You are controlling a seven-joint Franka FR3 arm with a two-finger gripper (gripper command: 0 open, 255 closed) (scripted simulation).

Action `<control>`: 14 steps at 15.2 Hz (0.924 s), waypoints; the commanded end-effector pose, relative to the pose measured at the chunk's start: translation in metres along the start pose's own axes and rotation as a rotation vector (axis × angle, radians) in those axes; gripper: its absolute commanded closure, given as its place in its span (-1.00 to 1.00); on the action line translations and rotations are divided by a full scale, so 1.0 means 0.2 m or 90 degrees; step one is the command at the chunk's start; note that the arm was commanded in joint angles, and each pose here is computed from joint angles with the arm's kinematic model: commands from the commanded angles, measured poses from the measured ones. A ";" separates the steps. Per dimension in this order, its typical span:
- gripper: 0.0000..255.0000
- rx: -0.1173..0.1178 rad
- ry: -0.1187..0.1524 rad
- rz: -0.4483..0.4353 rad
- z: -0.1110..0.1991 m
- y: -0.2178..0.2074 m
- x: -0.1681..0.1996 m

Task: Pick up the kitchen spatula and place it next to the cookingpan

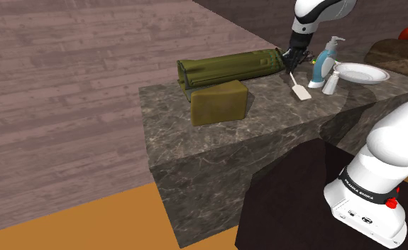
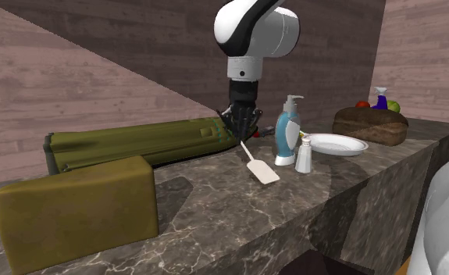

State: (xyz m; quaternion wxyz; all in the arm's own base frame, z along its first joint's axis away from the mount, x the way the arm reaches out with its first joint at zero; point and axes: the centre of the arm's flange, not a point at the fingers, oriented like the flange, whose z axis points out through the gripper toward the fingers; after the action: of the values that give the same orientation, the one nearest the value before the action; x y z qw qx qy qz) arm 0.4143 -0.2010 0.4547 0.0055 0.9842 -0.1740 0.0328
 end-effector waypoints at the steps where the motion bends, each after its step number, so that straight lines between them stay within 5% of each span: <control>1: 1.00 0.000 0.000 -0.001 0.00 0.12 -0.04; 14: 1.00 0.000 0.000 -0.001 -0.03 0.92 -0.34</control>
State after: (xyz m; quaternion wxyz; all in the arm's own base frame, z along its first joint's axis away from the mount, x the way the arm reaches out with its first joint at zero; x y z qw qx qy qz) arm 0.2955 -0.3411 0.4563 0.0056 0.9842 -0.1740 0.0328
